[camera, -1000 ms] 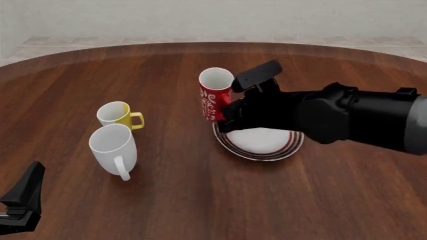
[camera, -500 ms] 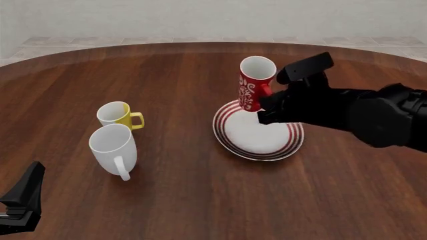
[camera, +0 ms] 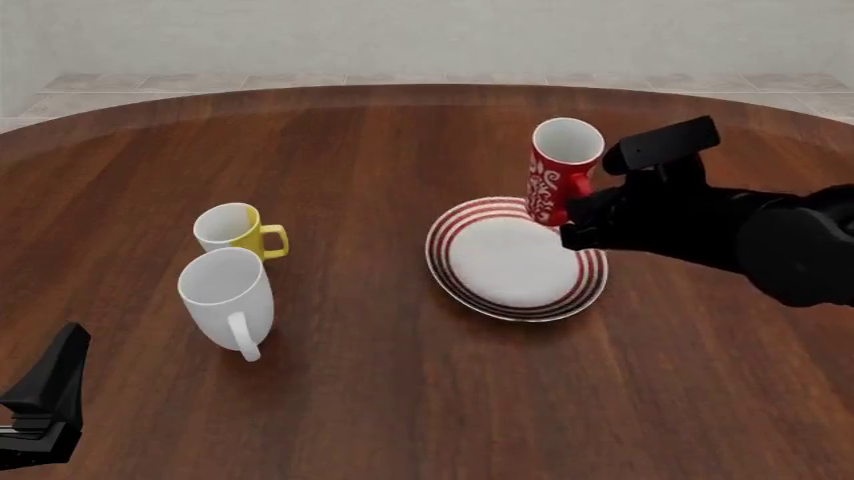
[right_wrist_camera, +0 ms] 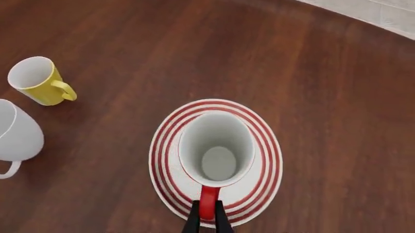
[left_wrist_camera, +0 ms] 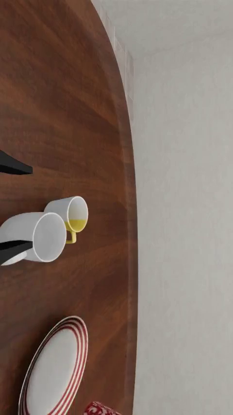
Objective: Pick up the red mug and put it on the plate
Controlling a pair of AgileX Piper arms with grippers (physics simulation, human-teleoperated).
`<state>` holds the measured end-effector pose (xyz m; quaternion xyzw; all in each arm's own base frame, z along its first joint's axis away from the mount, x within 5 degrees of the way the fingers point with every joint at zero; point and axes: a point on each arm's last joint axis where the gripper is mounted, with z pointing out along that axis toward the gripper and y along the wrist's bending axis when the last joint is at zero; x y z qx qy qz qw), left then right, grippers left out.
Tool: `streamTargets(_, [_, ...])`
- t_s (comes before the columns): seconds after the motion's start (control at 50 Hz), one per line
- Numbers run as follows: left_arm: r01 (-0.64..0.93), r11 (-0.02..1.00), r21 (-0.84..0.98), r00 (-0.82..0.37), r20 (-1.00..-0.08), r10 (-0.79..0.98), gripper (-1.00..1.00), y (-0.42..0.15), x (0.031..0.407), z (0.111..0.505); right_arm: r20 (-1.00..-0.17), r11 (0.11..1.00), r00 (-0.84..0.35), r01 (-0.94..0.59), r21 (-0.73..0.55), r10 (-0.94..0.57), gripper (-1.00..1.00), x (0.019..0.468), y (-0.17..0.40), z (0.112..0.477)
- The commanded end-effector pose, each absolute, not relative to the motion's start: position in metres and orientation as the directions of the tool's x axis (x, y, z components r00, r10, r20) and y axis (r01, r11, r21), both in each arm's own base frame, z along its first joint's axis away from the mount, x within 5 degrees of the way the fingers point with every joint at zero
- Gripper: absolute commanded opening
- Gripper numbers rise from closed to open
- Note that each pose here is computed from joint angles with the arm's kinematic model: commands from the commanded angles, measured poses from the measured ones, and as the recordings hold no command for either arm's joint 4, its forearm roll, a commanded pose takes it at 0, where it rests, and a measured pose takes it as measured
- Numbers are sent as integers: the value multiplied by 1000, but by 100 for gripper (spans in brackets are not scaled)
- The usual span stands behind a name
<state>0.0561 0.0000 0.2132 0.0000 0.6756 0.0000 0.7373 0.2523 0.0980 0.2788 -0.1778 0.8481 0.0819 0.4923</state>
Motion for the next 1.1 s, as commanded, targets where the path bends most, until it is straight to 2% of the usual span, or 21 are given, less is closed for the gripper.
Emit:
streamTargets(0.02, [0, 1000, 0, 87, -996, 0, 100, 0, 56, 213, -857, 932, -461, -358, -55, -228, -100, 255, 88, 270])
streamTargets(1.1, [0, 1000, 0, 87, -996, 0, 100, 0, 56, 213, -830, 924, -502, -381, -39, -242, -100, 276, 106, 237])
